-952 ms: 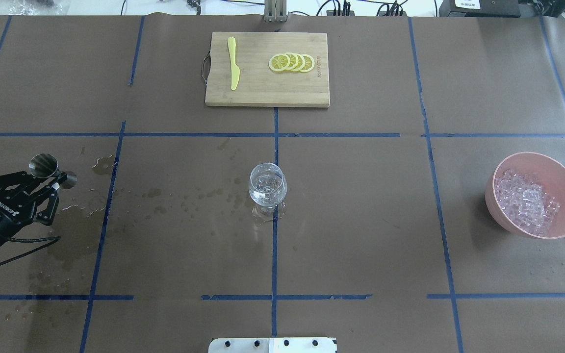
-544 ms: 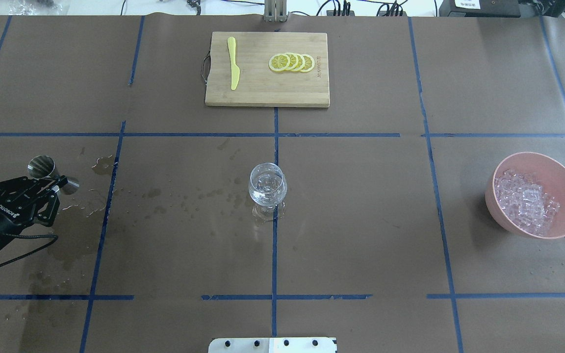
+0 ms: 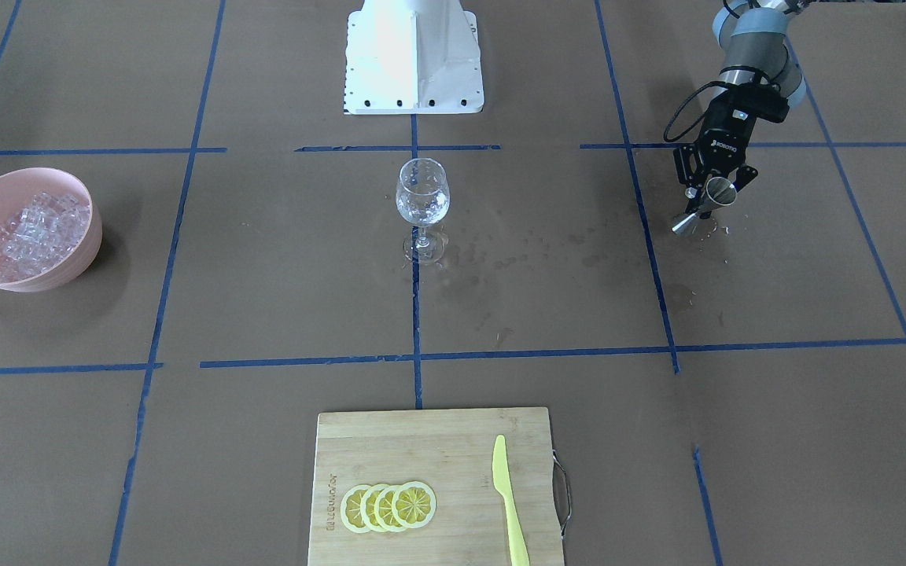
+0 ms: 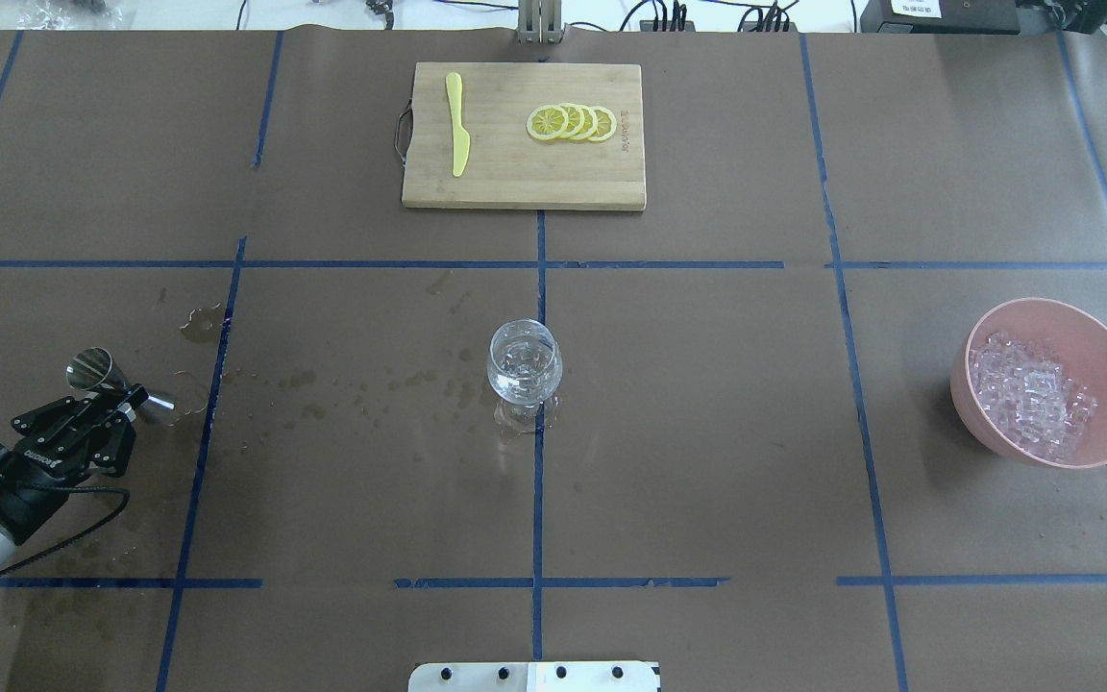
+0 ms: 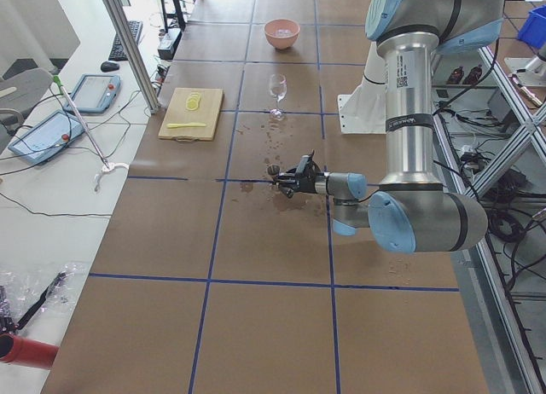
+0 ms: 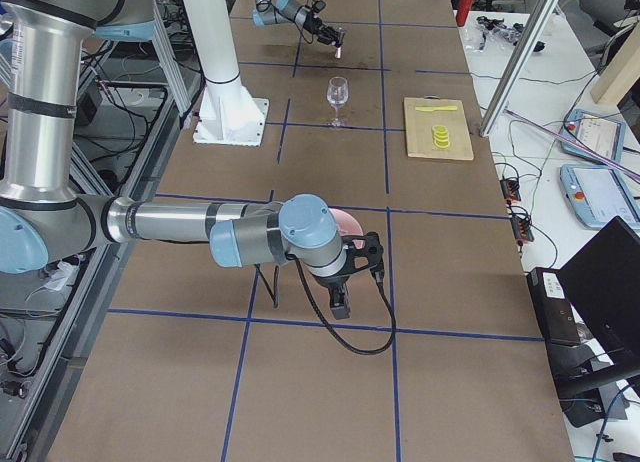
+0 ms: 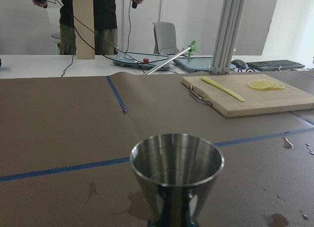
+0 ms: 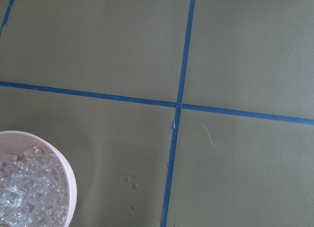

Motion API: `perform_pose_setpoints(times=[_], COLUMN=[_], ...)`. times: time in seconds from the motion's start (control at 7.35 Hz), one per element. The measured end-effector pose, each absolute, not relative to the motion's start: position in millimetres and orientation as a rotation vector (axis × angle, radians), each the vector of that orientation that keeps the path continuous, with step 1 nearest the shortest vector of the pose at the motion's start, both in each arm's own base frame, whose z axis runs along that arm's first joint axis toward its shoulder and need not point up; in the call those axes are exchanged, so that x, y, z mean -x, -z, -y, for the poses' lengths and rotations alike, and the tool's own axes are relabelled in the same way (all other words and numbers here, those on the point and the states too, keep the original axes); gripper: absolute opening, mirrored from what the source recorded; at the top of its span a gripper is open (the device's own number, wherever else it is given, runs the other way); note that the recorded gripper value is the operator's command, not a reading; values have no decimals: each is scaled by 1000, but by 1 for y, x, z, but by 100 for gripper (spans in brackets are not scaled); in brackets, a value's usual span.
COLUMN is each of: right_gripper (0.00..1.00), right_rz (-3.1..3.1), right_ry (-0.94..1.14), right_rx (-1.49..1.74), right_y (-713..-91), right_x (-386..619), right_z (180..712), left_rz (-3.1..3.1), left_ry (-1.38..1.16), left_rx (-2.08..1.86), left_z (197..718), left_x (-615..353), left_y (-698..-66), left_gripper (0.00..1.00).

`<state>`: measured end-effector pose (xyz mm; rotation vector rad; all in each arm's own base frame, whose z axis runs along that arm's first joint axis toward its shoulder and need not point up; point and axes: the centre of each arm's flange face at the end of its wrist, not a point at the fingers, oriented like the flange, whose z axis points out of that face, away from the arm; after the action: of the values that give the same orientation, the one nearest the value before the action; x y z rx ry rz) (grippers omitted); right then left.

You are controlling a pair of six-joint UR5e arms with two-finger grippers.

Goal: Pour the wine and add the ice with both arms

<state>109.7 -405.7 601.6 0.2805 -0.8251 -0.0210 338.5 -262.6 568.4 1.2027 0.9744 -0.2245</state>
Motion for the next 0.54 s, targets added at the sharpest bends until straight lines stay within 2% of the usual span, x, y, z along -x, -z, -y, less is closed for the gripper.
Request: perform_pose_setpoints(times=[0.54], right_gripper=[100], right_rz=[825], right_ry=[18], right_rx=[-282], right_y=[-602], right_x=[-111], right_z=[405], left_rz=[-964], left_ry=[226], left_rx=[-1213], left_z=[257], left_x=[-364], left_y=[-570], left_gripper=[0])
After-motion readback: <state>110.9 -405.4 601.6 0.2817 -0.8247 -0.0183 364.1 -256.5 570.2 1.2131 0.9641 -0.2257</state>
